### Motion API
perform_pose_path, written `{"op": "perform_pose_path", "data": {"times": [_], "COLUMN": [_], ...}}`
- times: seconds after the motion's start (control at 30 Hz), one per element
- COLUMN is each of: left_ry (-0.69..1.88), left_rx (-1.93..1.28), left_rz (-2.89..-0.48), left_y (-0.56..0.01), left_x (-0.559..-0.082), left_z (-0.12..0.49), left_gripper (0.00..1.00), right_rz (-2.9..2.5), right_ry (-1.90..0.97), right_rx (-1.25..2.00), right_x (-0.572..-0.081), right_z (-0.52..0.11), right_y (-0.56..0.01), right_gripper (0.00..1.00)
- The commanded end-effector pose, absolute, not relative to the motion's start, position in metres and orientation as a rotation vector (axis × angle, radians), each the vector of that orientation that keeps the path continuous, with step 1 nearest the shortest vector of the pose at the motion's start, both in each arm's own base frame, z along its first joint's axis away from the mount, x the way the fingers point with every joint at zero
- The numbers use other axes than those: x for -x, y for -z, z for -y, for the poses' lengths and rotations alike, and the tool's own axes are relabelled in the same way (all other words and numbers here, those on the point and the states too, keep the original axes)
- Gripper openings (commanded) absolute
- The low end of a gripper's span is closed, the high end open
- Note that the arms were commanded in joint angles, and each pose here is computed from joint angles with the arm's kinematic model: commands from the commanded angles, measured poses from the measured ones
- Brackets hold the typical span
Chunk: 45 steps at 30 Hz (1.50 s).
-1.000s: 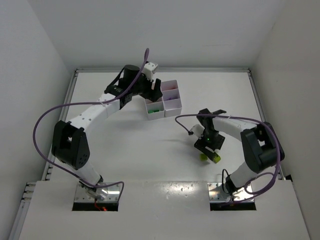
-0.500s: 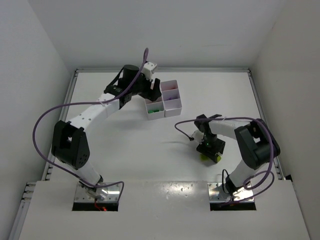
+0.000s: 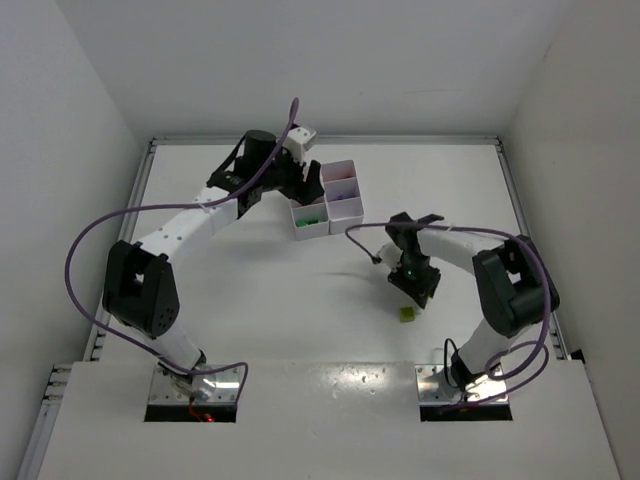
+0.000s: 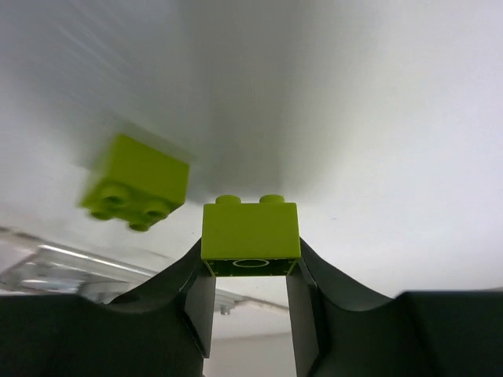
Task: Sort the legos into containers by color
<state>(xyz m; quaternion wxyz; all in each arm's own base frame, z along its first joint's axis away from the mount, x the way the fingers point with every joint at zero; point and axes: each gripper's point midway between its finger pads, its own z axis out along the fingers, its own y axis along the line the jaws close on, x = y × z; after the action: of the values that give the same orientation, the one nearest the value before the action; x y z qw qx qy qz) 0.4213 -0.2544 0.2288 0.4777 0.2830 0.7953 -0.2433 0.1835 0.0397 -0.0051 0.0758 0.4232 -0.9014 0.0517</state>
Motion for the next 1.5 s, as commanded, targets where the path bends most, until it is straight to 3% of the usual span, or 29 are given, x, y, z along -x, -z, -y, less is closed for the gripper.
{"op": "perform_pose_path", "data": {"times": [0.0,0.2,0.3,0.43,0.6,0.83,1.07,1.47], "left_ry": [0.672,0.941,1.049,1.09,0.921,0.926,0.931,0.937], "left_rx": [-0.793,-0.897,-1.002,-1.17,-1.303,-1.464,-1.729,-1.804], "left_rz": [-1.822,-1.81,-1.773,-1.713,-1.843,-1.898,-1.846,-1.806], "left_y": [-0.249,-0.239,-0.233,-0.218,-0.165,-0.111,-0.057,-0.035], "left_x": [-0.403,-0.35,-0.315,-0.285,-0.285,-0.266,-0.207,-0.188], "left_z": [0.26,0.277,0.289,0.321,0.37,0.418,0.443,0.475], "left_gripper": [0.76,0.76,0.76,0.75,0.73,0.73,0.73,0.79], "right_rz": [2.921,3.339,3.521,3.716,3.748,3.777,3.778,3.767], "right_ry": [0.027,0.311,0.3,0.164,0.119,0.154,0.174,0.181], "right_rx": [-1.291,-1.236,-0.976,-0.386,0.204,0.349,0.368,0.414], "right_x": [-0.229,-0.292,-0.315,-0.353,-0.384,-0.393,-0.389,-0.38], "right_z": [-0.076,-0.105,-0.095,-0.047,0.02,0.041,0.052,0.063], "right_y": [-0.039,-0.133,-0.151,-0.164,-0.167,-0.179,-0.182,-0.182], "right_gripper": [0.0,0.0,0.0,0.0,0.0,0.0,0.0,0.0]}}
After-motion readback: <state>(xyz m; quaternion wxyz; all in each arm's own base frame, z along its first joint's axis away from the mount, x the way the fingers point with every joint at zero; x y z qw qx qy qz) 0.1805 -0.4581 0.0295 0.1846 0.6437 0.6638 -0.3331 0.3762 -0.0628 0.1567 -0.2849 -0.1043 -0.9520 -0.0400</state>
